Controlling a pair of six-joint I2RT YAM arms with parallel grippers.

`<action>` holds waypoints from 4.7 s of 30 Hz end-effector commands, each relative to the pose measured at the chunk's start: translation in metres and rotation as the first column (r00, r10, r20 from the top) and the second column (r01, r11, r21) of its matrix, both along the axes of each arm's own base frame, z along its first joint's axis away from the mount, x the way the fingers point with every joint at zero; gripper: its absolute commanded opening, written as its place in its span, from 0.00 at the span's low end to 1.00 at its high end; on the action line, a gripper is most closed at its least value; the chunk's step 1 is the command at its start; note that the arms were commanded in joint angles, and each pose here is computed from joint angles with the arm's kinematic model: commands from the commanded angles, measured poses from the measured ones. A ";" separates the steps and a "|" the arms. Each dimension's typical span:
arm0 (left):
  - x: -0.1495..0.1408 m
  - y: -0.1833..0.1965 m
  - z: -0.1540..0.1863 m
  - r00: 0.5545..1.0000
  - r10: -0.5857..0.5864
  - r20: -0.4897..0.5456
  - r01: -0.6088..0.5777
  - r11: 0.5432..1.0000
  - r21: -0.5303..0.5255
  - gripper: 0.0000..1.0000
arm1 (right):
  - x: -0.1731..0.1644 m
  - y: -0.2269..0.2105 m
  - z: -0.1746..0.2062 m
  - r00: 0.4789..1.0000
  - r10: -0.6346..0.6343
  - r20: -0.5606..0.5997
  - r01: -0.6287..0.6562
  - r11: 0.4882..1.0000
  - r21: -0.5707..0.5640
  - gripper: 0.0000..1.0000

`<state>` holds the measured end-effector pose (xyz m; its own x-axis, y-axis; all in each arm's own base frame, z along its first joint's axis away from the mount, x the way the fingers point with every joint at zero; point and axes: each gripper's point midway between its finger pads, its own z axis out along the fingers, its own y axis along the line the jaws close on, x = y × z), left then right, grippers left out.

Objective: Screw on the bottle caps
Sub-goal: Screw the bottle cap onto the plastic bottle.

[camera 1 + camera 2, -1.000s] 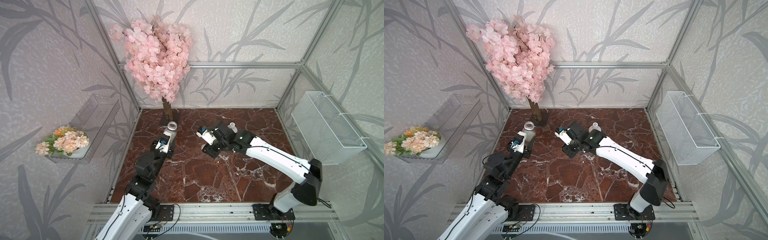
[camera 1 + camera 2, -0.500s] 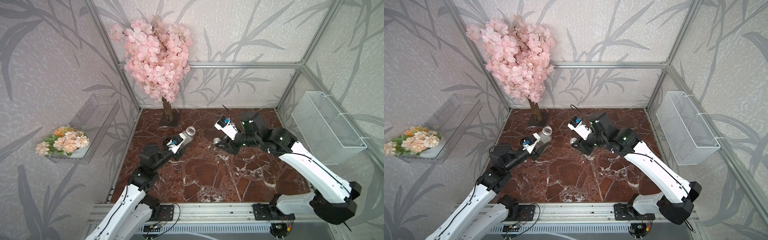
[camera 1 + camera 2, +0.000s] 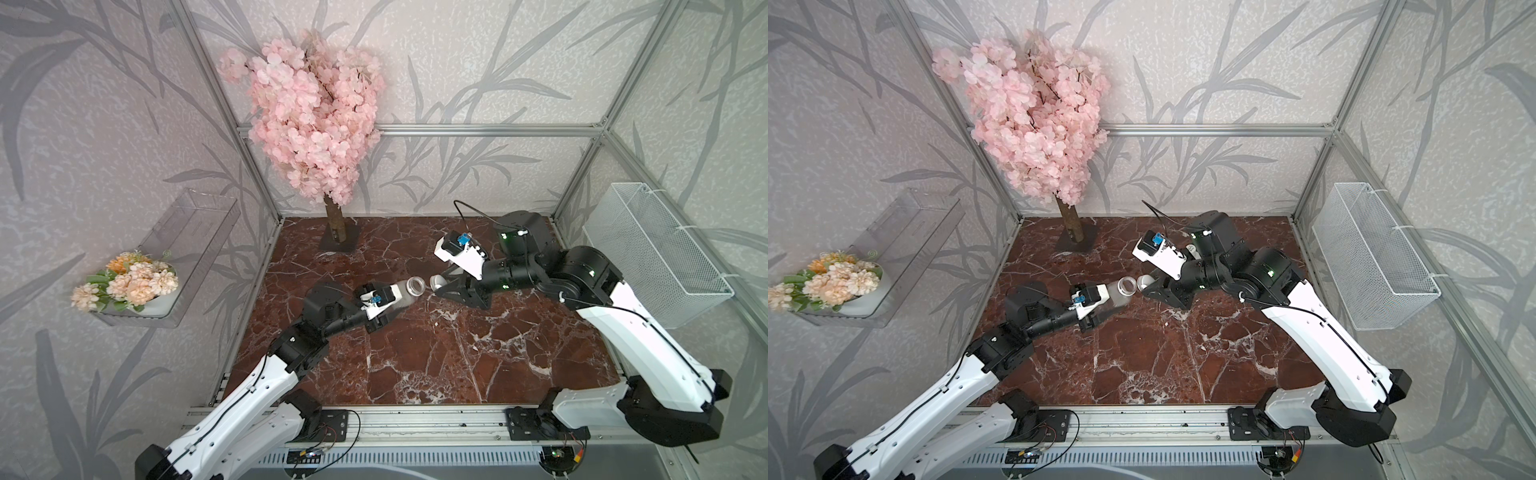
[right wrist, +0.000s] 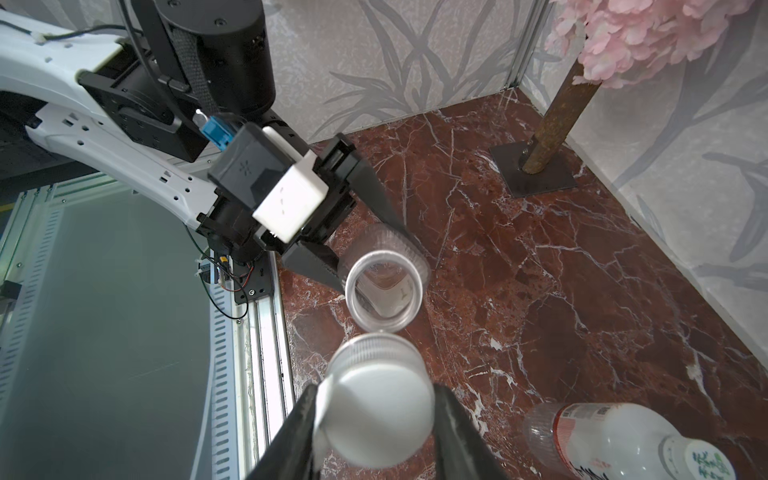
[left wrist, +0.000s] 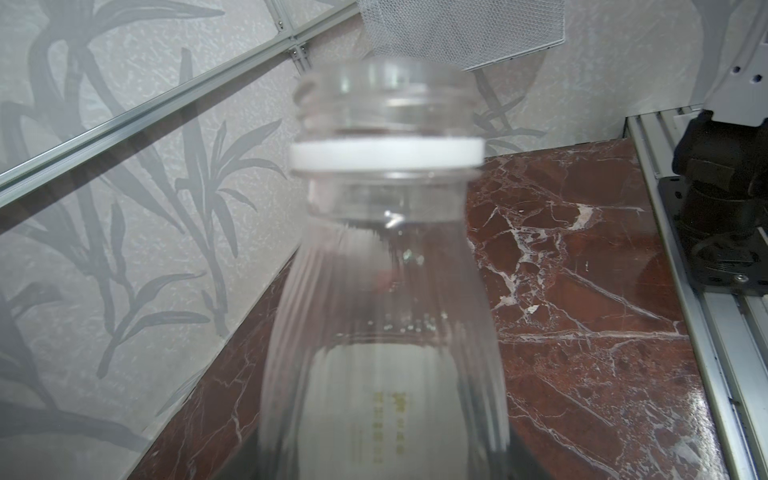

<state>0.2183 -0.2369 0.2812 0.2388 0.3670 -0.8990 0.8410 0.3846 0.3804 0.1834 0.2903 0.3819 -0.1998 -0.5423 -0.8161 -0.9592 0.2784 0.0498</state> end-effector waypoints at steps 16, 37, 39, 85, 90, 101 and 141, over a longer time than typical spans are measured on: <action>-0.006 -0.016 0.019 0.996 -0.059 0.067 0.059 0.998 0.004 0.47 | 0.002 0.011 -0.027 0.992 0.048 0.114 -0.033 0.991 -0.127 0.24; -0.008 -0.019 0.022 0.994 -0.071 0.082 0.072 0.997 0.000 0.47 | -0.001 0.019 -0.044 0.996 0.068 0.054 -0.060 0.989 -0.133 0.28; -0.009 -0.020 0.023 0.993 -0.079 0.084 0.079 0.997 0.001 0.47 | 0.000 0.022 -0.046 0.997 0.066 0.051 -0.059 0.992 -0.116 0.29; 0.030 0.015 0.117 0.845 0.275 0.459 -0.201 0.958 -0.205 0.48 | 0.001 0.040 -0.120 0.841 -0.223 -0.493 0.142 0.970 -0.196 0.23; 0.028 0.011 0.120 0.841 0.258 0.475 -0.180 0.962 -0.205 0.48 | 0.004 0.054 -0.118 0.795 -0.225 -0.563 0.181 0.974 -0.134 0.23; 0.021 0.007 0.109 0.879 0.216 0.425 -0.139 0.969 -0.205 0.48 | 0.035 0.066 -0.100 0.789 -0.268 -0.554 0.370 0.926 0.079 0.22; 0.049 0.010 0.099 0.676 0.294 0.676 -0.337 0.939 -0.071 0.47 | 0.039 0.108 -0.114 0.221 -0.253 -0.942 0.572 0.816 -0.085 0.11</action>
